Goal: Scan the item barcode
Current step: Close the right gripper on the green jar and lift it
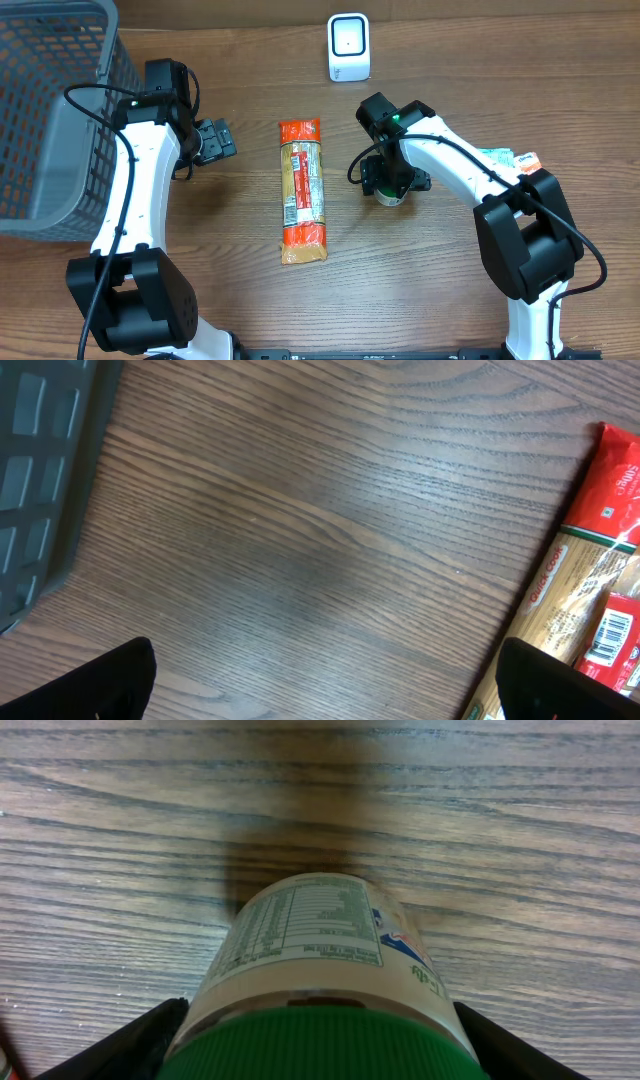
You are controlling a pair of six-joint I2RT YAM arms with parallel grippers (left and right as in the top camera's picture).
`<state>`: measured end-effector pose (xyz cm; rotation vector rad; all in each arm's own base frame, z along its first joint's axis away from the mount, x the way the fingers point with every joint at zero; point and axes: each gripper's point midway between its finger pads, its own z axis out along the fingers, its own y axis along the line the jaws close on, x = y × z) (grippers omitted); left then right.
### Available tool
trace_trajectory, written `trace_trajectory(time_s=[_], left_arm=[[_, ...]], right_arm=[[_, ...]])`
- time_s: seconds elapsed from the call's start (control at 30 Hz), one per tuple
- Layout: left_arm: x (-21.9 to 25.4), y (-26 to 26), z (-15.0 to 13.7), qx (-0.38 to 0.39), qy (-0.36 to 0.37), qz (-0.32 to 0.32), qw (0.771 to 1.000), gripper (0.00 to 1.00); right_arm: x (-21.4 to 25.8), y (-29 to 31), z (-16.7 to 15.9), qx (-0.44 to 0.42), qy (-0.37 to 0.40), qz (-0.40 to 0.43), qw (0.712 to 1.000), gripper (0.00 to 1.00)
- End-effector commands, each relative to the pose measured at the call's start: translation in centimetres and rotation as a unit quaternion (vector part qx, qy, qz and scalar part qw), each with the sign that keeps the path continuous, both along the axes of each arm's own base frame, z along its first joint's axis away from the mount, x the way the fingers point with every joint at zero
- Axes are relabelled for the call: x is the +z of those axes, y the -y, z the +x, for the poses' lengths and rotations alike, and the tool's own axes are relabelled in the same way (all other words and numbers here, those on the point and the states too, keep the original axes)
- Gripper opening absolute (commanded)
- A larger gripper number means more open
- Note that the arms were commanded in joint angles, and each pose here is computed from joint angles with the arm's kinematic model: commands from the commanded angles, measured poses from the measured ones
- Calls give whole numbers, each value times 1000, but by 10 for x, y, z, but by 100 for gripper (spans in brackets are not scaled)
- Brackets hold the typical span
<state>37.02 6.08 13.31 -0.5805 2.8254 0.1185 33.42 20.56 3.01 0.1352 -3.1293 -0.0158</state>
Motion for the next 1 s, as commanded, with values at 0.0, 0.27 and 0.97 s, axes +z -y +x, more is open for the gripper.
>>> trace_trajectory(time_s=[0.0, 0.27, 0.97], left_arm=[[5, -3, 2, -9, 6, 8, 1000, 100], [5, -2, 2, -10, 6, 8, 1000, 100], [5, -2, 2, -10, 6, 8, 1000, 100]], right_arm=[[-2, 0, -2, -1, -3, -3, 1000, 82], [-3, -3, 3, -3, 8, 3, 1000, 78], [-3, -2, 1, -13, 5, 1, 1000, 79]])
